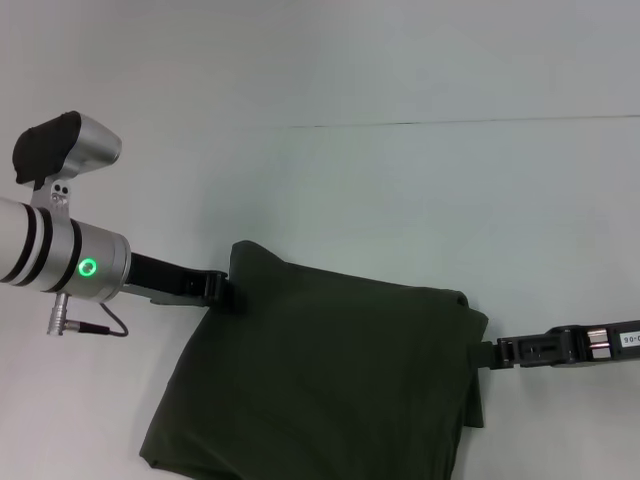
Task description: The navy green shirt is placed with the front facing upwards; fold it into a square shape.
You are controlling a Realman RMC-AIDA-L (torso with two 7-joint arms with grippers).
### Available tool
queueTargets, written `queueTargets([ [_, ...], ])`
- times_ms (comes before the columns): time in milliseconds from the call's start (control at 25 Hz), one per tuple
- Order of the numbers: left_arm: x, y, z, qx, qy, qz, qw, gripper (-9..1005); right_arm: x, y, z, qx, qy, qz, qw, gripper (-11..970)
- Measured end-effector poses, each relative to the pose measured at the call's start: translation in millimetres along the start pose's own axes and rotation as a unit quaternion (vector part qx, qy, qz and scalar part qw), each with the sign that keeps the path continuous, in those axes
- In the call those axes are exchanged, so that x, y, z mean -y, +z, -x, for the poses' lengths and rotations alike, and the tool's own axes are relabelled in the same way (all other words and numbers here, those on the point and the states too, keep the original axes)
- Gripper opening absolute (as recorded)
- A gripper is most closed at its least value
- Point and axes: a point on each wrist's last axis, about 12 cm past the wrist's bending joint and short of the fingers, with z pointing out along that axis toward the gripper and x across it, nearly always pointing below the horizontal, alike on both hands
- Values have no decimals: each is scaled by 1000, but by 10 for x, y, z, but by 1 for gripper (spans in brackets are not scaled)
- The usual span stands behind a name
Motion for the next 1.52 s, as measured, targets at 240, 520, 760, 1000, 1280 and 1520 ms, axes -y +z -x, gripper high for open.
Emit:
queueTargets([
  [240, 3, 5, 13, 4, -1, 0, 1000, 195, -3, -2, 12, 0, -2, 0, 1000, 838],
  [520, -52, -46, 68, 39, -27, -1, 999, 65, -8, 2, 23, 0, -4, 0, 1000, 837],
  [760, -226, -147, 74, 89, -71, 10, 993, 65, -9, 8, 35, 1, -11, -1, 1000, 838],
  [1000, -391, -226, -51, 104, -118, 20, 987, 64, -33, 24, 78, -1, -18, 1, 1000, 837],
  [1280, -638, -340, -369, 150, -222, 0, 963, 64, -45, 37, 104, -2, -26, 2, 1000, 838],
  [1520, -656, -370, -475, 171, -254, -36, 951, 65, -51, 54, 123, 0, -31, 1, 1000, 837],
])
